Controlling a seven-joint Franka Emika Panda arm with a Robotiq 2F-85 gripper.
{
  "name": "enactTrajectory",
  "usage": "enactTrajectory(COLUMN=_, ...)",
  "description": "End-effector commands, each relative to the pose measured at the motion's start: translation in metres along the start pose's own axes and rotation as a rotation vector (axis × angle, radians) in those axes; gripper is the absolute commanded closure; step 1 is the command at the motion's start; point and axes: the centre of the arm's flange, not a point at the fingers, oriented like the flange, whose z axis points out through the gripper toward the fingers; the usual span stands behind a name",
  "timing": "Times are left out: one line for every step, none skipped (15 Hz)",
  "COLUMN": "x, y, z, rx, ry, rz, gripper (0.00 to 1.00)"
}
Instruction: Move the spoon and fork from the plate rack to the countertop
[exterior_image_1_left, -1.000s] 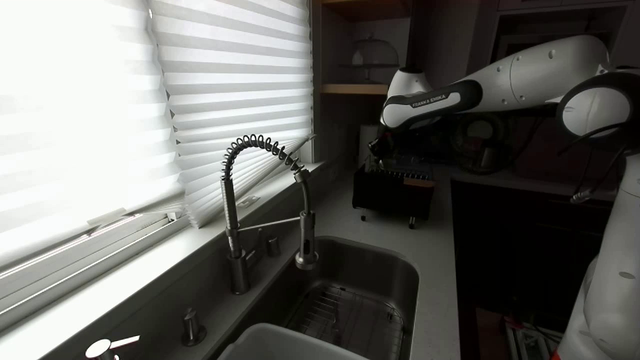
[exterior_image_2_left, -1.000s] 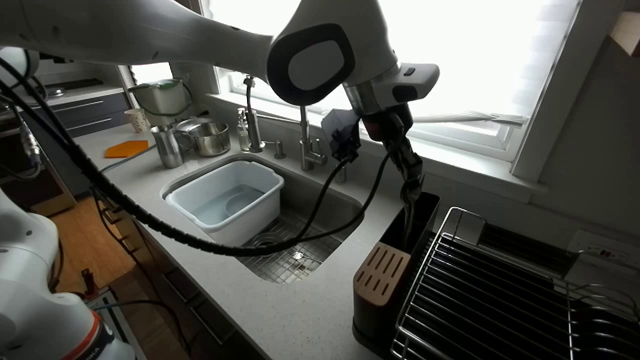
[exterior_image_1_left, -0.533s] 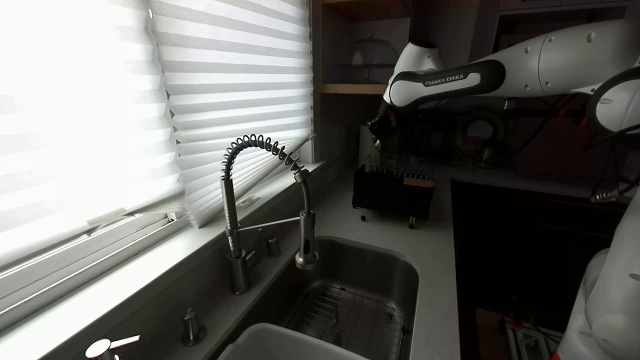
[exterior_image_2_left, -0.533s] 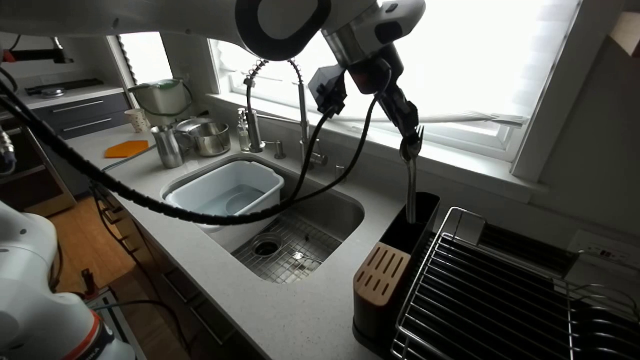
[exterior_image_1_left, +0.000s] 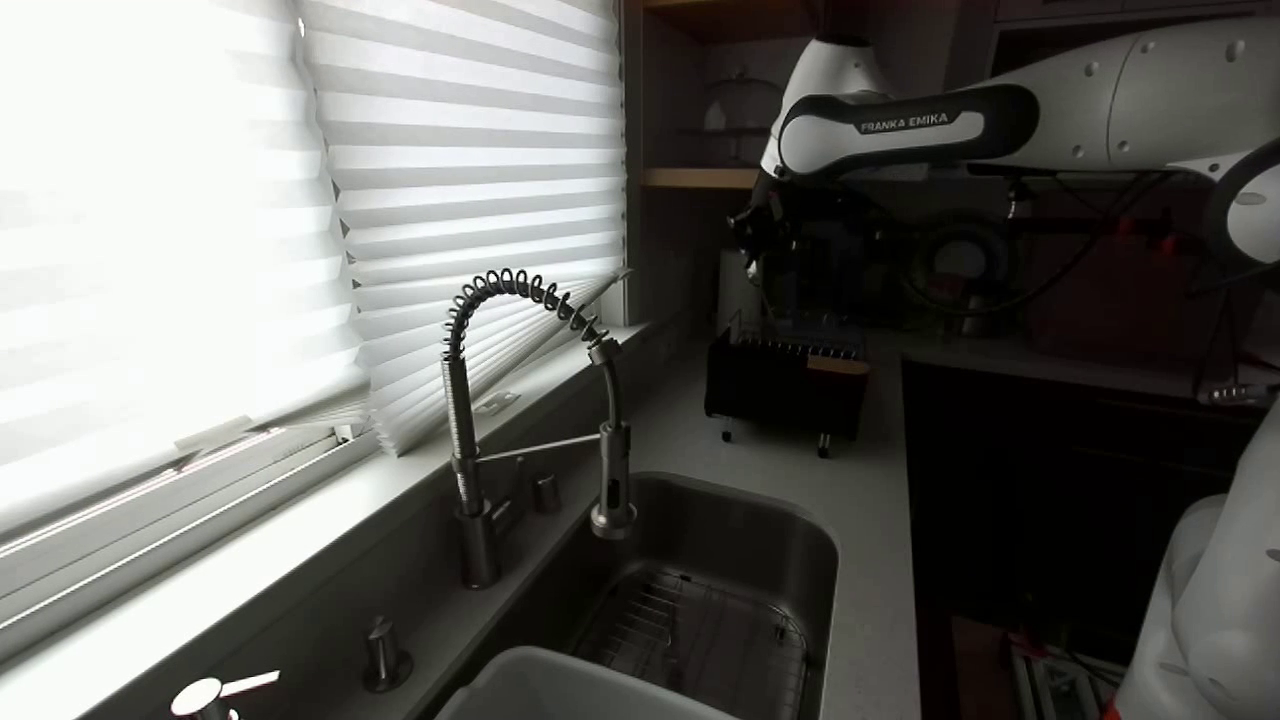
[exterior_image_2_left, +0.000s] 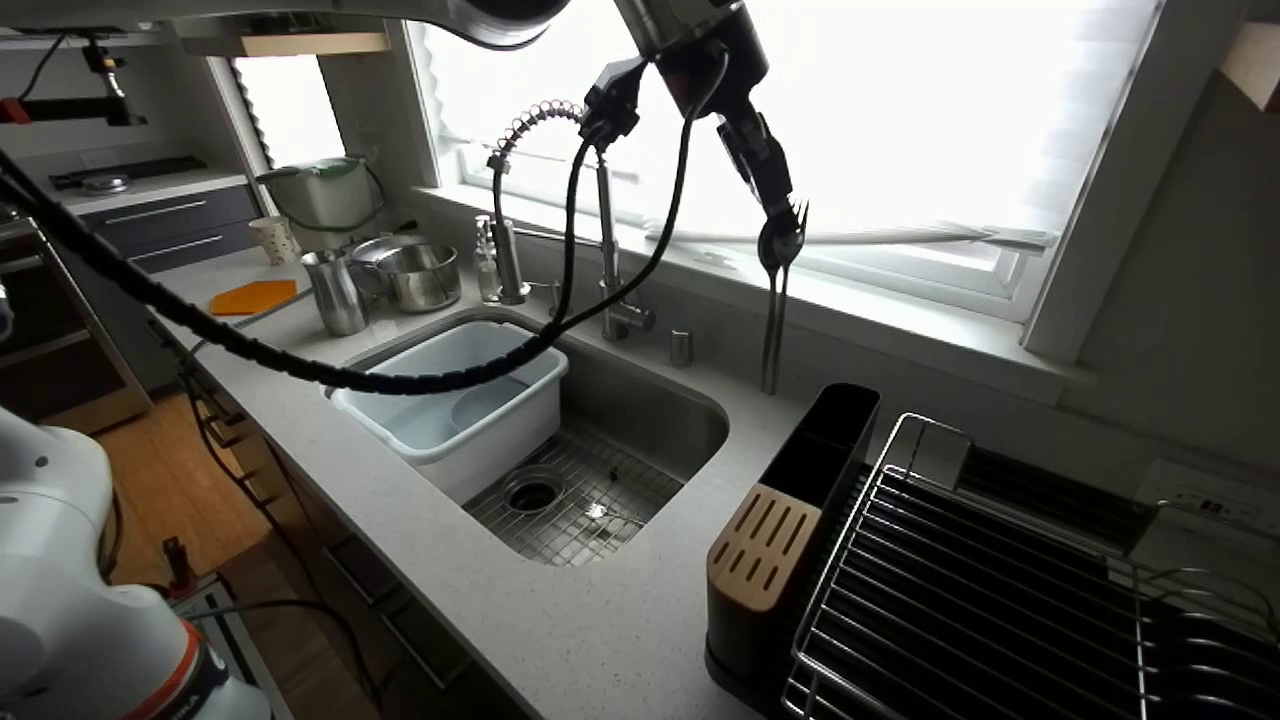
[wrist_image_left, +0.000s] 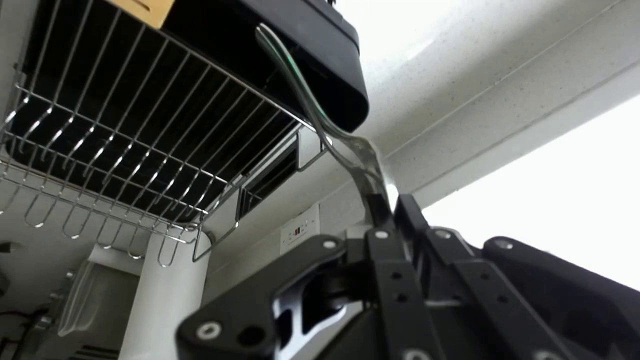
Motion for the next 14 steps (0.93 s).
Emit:
enactTrajectory(x=-0.013, y=-0.009, z=0.010, rx=-0.084, ry=-0.114, rz=0.043, gripper=0.98)
enactTrajectory(x=-0.018, y=-0.011, z=0.017, rx=-0.107, ry=-0.151, rz=0.053, gripper=0.98)
enactTrajectory(x=-0.023, y=-0.012, z=0.023, rx=-0.131, ry=-0.187, rz=0.063, gripper=0.98)
enactTrajectory(x=-0.027, y=-0.014, z=0.031, rx=-0.148, ry=-0.217, rz=0.075, gripper=0.98)
enactTrajectory(x=-0.033, y=-0.015, z=0.039, rx=-0.158, ry=-0.257, rz=0.084, gripper=0.98)
enactTrajectory(x=-0.037, y=-0.016, z=0.048, rx=-0.173, ry=-0.280, rz=0.093, gripper=0.98)
enactTrajectory(x=-0.043, y=-0.018, z=0.060, rx=-0.191, ry=-0.298, rz=0.110, gripper=0.98)
enactTrajectory(x=-0.049, y=-0.018, z=0.070, rx=-0.206, ry=-0.335, rz=0.117, gripper=0.98)
enactTrajectory(x=-0.055, y=-0.019, z=0.083, rx=-0.222, ry=-0.345, rz=0.126, gripper=0.98)
enactTrajectory(x=-0.058, y=-0.020, z=0.095, rx=-0.235, ry=-0.362, rz=0.127, gripper=0.98)
enactTrajectory(x=-0.063, y=-0.020, z=0.106, rx=-0.253, ry=-0.372, rz=0.122, gripper=0.98)
enactTrajectory(x=-0.067, y=-0.021, z=0.122, rx=-0.274, ry=-0.376, rz=0.124, gripper=0.98)
enactTrajectory(x=-0.071, y=-0.022, z=0.134, rx=-0.299, ry=-0.358, rz=0.125, gripper=0.98)
enactTrajectory(x=-0.075, y=-0.023, z=0.147, rx=-0.310, ry=-0.358, rz=0.122, gripper=0.98)
